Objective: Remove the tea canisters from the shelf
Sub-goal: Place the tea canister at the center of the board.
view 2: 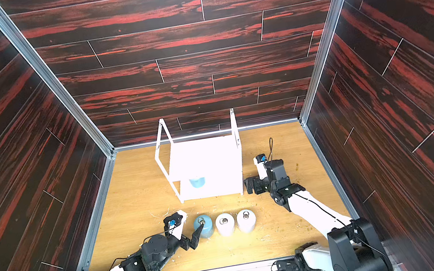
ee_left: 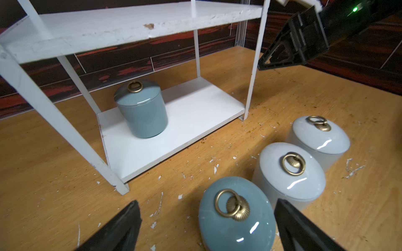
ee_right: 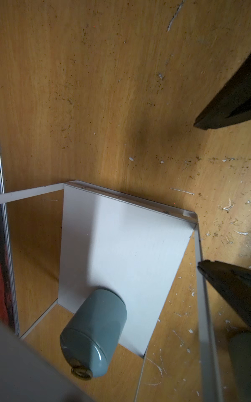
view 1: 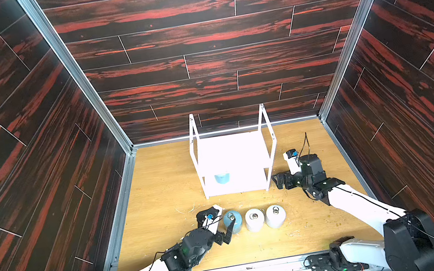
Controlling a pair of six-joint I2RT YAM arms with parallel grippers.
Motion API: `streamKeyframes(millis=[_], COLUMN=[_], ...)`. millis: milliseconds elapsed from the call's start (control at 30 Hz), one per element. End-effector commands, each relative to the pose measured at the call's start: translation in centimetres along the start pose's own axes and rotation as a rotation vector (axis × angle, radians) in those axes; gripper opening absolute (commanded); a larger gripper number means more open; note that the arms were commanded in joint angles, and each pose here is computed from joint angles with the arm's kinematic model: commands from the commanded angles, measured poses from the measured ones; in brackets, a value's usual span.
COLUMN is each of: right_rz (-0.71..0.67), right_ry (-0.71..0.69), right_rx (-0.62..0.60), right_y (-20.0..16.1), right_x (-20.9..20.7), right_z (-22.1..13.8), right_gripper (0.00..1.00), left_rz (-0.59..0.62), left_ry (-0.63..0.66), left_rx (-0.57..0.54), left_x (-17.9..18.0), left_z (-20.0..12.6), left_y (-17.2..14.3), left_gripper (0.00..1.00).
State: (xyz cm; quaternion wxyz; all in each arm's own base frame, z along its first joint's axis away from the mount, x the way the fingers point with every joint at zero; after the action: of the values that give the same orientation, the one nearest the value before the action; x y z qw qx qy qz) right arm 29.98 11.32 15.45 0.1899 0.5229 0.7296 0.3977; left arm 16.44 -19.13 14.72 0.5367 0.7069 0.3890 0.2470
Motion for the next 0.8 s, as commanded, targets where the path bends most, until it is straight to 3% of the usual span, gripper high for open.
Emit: streamKeyframes(millis=[0, 200, 767], right_rz=[0.003, 0.000, -0.001], right_ry=[0.012, 0.013, 0.014], right_rx=[-0.006, -0.006, -0.002], right_y=[0.0, 0.0, -0.1], right_x=[0.0, 0.0, 0.0], right_z=[0.1, 0.1, 0.3], right_gripper=[0.98, 0.98, 0.98], left_rz=[0.017, -0.041, -0.066], left_ry=[0.093, 0.136, 0.138], left_rx=[0.011, -0.007, -0.026], left_x=[1.1, 2.8, 4.7], left_z=[1.0, 3.5, 8.9], left_y=[0.6, 2.0, 4.3], left_gripper=[1.00, 1.00, 1.00])
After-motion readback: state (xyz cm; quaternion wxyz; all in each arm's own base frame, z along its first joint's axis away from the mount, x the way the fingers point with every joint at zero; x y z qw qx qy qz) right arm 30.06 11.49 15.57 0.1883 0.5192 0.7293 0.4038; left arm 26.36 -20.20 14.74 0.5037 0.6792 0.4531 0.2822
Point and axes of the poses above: each gripper's point midway between its finger pads, its own z axis out along the fingers, its own x axis along the line the jaws close on, y = z × x, the point moved 5 cm from there along -z, back along the fingers, and after that the axes turned 6 degrees about -z, right-handed, at the moved point
